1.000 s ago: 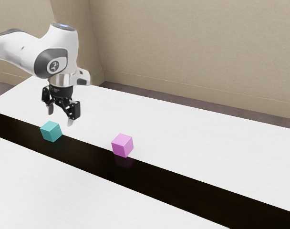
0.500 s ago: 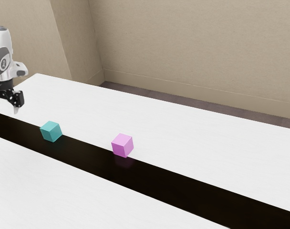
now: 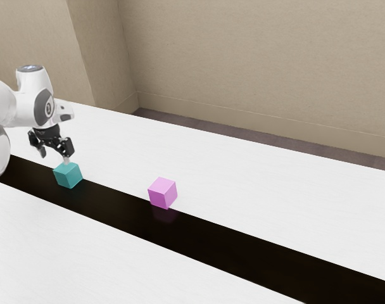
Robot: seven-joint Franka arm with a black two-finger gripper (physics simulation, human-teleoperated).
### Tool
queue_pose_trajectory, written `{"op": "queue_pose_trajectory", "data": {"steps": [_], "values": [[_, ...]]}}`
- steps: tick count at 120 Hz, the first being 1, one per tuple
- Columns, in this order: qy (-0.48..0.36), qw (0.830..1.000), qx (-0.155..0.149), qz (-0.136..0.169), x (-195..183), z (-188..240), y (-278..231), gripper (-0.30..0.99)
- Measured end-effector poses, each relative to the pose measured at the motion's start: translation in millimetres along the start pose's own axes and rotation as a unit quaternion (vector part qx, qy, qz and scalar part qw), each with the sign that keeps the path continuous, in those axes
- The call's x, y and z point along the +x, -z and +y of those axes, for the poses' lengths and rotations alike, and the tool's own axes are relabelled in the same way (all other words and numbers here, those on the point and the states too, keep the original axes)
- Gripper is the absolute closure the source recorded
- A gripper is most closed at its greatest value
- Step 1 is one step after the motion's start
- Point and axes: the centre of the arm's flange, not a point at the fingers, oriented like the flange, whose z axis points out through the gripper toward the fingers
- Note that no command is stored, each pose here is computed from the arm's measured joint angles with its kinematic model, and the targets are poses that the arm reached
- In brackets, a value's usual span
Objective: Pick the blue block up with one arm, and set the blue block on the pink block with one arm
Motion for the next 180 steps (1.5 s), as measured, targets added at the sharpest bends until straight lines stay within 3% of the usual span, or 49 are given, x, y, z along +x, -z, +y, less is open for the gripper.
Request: {"op": "queue_pose_trajectory", "data": {"steps": [19, 45, 63, 76, 90, 118, 136, 180], "values": [[-0.044, 0.998, -0.033, 0.004, 28.0, 20.9, -48.3, 0.0], [-0.078, 0.996, -0.045, -0.008, 27.1, 32.0, -79.9, 0.01], [-0.094, 0.994, -0.046, -0.014, 26.0, 33.0, -93.3, 0.24], [-0.104, 0.993, -0.043, -0.015, 26.4, 34.5, -97.4, 0.26], [-0.12, 0.992, -0.046, -0.013, 26.2, 44.8, -90.1, 0.26], [-0.137, 0.989, -0.063, -0.009, 23.3, 53.3, -40.5, 0.42], [-0.147, 0.987, -0.063, 0.005, 38.2, 70.2, -4.1, 0.47], [-0.163, 0.981, -0.103, 0.013, 59.6, 199.2, 28.3, 0.48]]}}
